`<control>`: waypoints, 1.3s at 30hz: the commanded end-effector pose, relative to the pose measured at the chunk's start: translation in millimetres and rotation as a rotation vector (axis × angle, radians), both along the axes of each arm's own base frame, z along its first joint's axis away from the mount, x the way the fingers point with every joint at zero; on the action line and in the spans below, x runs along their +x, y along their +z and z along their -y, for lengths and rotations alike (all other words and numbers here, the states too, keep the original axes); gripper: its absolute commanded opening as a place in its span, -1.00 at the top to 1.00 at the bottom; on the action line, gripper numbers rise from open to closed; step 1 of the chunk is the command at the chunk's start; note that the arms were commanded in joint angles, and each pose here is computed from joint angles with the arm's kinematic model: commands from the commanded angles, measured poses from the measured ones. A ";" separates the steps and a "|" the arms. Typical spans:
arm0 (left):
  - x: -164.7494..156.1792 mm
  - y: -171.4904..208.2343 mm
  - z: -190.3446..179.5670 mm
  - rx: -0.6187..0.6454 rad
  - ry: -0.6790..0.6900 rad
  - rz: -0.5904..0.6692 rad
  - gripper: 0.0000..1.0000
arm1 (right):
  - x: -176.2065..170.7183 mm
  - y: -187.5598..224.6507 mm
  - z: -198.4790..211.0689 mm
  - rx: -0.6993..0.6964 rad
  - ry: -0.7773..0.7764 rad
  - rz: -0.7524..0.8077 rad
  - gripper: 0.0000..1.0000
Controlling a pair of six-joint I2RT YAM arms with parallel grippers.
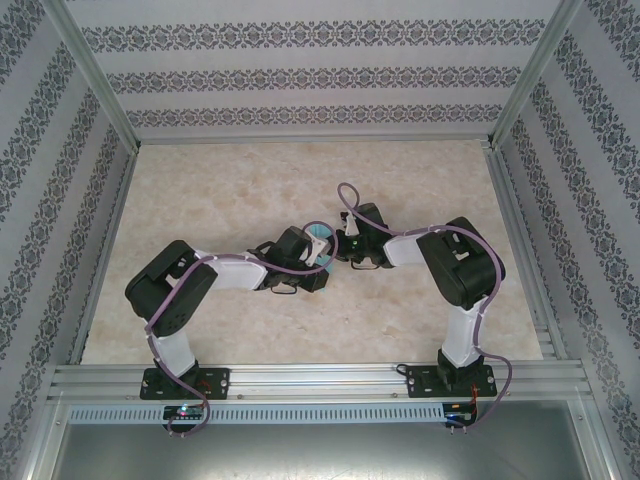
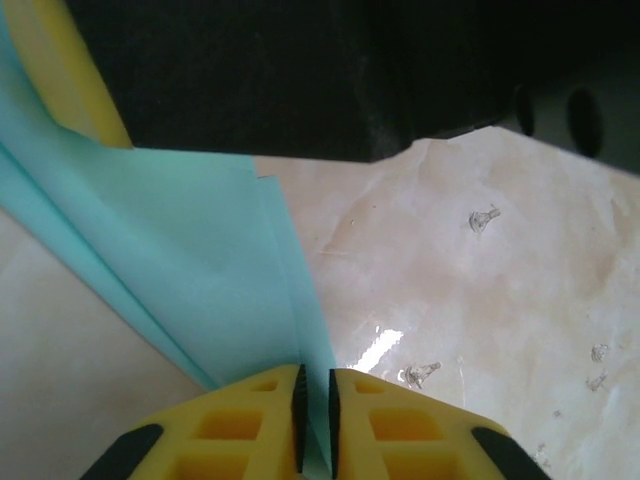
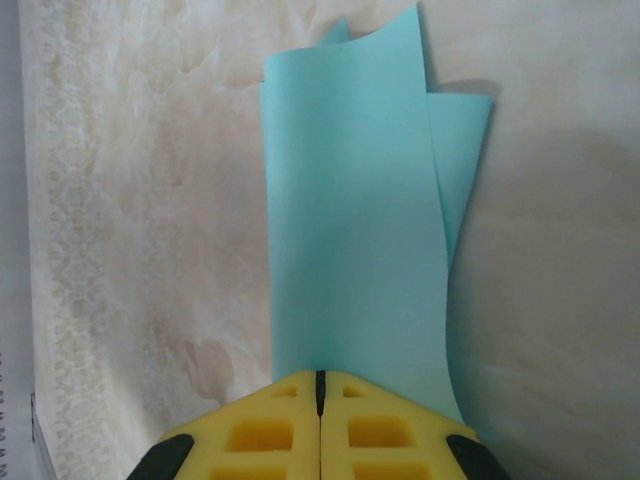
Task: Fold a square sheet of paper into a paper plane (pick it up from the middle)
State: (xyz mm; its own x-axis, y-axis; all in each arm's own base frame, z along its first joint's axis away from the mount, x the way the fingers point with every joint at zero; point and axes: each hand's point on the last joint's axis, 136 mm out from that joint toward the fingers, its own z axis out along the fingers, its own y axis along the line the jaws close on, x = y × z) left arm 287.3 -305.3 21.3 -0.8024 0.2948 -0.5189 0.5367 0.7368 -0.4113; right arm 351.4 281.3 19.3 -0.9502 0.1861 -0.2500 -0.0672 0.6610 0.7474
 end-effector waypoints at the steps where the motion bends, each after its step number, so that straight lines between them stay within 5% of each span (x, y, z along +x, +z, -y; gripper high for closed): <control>1: -19.5 -19.8 -30.3 0.092 0.050 -0.123 0.57 | -17.2 -41.4 16.1 -0.141 -0.002 -0.075 0.89; 11: 12.7 23.8 -20.1 -0.073 0.122 -0.064 0.53 | -23.0 -48.1 16.1 -0.132 0.002 -0.088 0.90; 39: 114.1 32.9 -15.4 -0.227 0.233 -0.066 0.57 | -25.5 -38.3 11.9 -0.093 0.019 -0.053 0.99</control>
